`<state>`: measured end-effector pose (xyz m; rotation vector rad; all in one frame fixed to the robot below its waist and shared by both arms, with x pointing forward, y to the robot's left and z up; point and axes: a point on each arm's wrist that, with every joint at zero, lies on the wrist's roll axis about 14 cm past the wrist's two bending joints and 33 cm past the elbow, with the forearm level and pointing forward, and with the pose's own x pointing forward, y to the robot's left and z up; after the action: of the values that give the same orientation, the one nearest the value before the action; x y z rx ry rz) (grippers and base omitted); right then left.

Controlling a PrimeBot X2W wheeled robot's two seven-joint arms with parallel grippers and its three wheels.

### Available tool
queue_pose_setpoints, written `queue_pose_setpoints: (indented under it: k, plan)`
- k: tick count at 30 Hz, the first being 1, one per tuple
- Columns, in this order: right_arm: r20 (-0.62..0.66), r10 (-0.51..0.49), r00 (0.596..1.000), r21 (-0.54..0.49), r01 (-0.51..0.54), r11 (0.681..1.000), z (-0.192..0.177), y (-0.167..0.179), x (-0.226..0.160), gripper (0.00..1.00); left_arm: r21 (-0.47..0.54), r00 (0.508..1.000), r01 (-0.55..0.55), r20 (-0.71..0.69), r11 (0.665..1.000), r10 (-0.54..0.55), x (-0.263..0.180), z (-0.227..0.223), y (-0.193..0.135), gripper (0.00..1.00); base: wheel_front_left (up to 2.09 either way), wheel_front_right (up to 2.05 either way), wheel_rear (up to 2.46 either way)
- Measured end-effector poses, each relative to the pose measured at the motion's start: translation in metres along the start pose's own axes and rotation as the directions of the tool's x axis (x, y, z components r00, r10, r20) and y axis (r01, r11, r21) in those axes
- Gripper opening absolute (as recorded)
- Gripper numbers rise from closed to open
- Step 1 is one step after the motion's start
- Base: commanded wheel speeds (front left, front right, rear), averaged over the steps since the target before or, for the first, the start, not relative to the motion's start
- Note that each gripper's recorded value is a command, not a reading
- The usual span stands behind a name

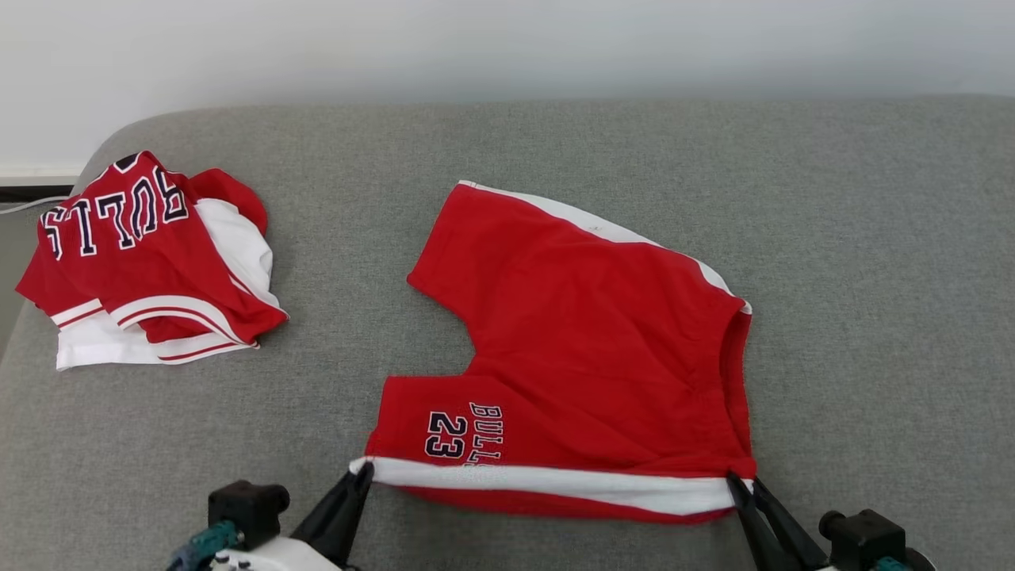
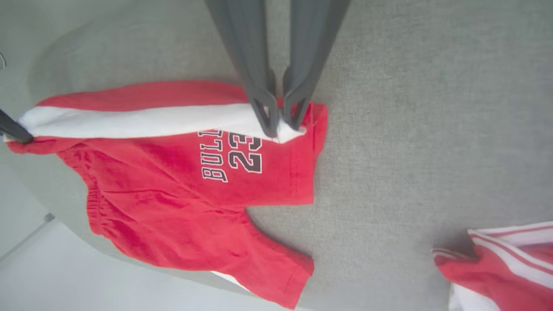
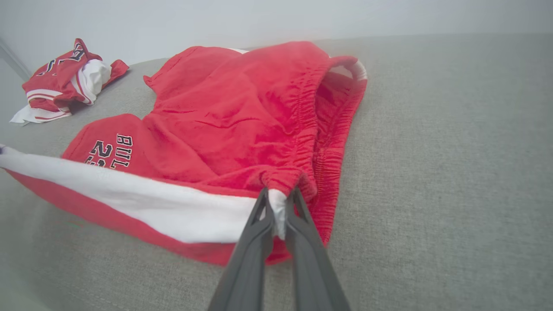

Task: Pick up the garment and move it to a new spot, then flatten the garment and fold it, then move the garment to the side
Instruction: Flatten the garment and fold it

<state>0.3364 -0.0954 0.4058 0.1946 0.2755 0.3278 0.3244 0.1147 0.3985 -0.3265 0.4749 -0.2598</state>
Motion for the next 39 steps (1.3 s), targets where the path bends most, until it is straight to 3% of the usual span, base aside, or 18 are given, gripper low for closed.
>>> queue_pose_setpoints:
  k: [9, 16, 26, 39]
  plan:
    - [0.116, 0.006, 0.993, -0.001, -0.006, 1.0, 0.045, -0.011, 0.037, 0.0, 0.091, 0.976, 0.064, 0.2, 0.994, -0.082, 0.041, 0.096, -0.009, 0.0, 0.0, 0.0, 0.0]
    - [0.175, 0.017, 0.984, -0.006, -0.016, 1.0, 0.079, -0.024, 0.084, 0.0, 0.155, 0.967, 0.137, 0.194, 0.978, -0.166, 0.097, 0.138, -0.014, 0.0, 0.0, 0.0, 0.0]
    - [0.158, 0.0, 0.987, 0.009, -0.001, 1.0, 0.09, -0.045, 0.132, 0.0, 0.188, 0.967, 0.222, 0.082, 0.957, -0.24, 0.179, 0.154, -0.016, 0.0, 0.0, 0.0, 0.0]
    - [0.111, -0.083, 0.99, 0.097, 0.073, 0.993, 0.076, -0.078, 0.151, 0.0, 0.198, 0.964, 0.262, -0.003, 0.945, -0.266, 0.249, 0.148, -0.024, 0.0, 0.0, 0.0, 0.0]
